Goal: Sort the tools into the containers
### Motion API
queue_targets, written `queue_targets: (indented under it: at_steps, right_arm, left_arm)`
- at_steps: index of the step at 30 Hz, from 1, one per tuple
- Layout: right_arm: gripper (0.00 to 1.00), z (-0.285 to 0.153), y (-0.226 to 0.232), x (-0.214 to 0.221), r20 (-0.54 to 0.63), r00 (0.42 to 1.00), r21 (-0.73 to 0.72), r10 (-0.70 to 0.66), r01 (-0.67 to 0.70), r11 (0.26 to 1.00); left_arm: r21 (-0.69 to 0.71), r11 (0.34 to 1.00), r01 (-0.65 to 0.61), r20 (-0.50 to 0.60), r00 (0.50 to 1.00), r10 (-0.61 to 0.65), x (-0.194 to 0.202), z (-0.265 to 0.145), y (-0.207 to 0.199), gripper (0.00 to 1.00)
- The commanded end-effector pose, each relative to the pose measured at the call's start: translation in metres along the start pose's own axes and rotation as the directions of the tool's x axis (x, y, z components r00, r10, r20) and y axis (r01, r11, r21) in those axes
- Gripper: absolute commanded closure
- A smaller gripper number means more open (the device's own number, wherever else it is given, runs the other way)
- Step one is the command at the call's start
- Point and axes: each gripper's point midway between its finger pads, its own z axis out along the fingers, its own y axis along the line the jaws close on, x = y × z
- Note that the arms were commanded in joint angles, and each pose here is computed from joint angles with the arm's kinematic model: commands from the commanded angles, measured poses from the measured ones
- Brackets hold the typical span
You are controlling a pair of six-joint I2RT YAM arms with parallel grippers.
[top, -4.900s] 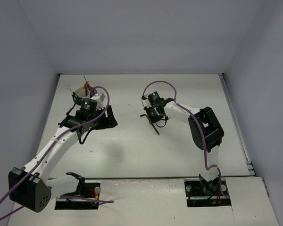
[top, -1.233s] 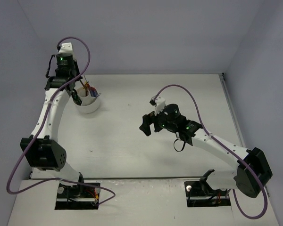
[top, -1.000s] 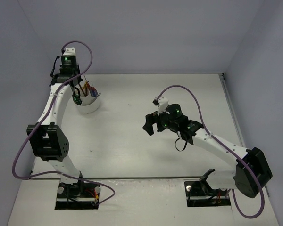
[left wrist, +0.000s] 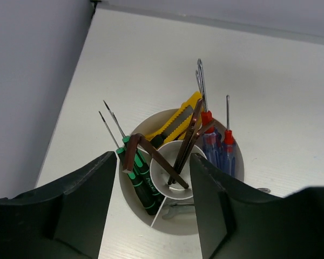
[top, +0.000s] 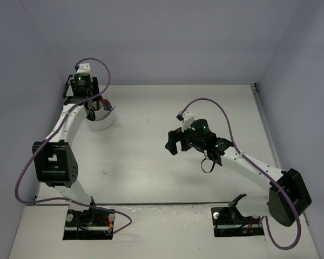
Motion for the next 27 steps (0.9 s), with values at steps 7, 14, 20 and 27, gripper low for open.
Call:
queue_targets:
  at_steps: [7,14,20,27]
  right_arm:
    - [0.08,-0.046,-0.018,-0.067,0.222,0.974,0.084,0.048,-0.068,0.994]
    - [0.0,-0.1,-0.048,-0.101,0.342,0.939,0.277,0.029,-0.13,0.952]
    - [0.0,-0.163,-0.061,-0.126,0.448,0.893,0.406,-0.028,-0.175,0.897]
    - [0.0,-0.22,-0.082,-0.127,0.537,0.838,0.542,-0.098,-0.253,0.801]
  left_arm:
    - [0.071,0.989,0.127,0.226,0.964,-0.14,-0.091,-0.128,0.024,0.38]
    - [0.124,0.976,0.18,0.256,0.944,-0.207,-0.068,-0.219,0.044,0.33]
    - [0.131,0.979,0.159,0.288,0.938,-0.191,-0.019,-0.281,0.064,0.27]
    - [0.137,0.978,0.156,0.285,0.94,-0.189,0.032,-0.321,0.076,0.27]
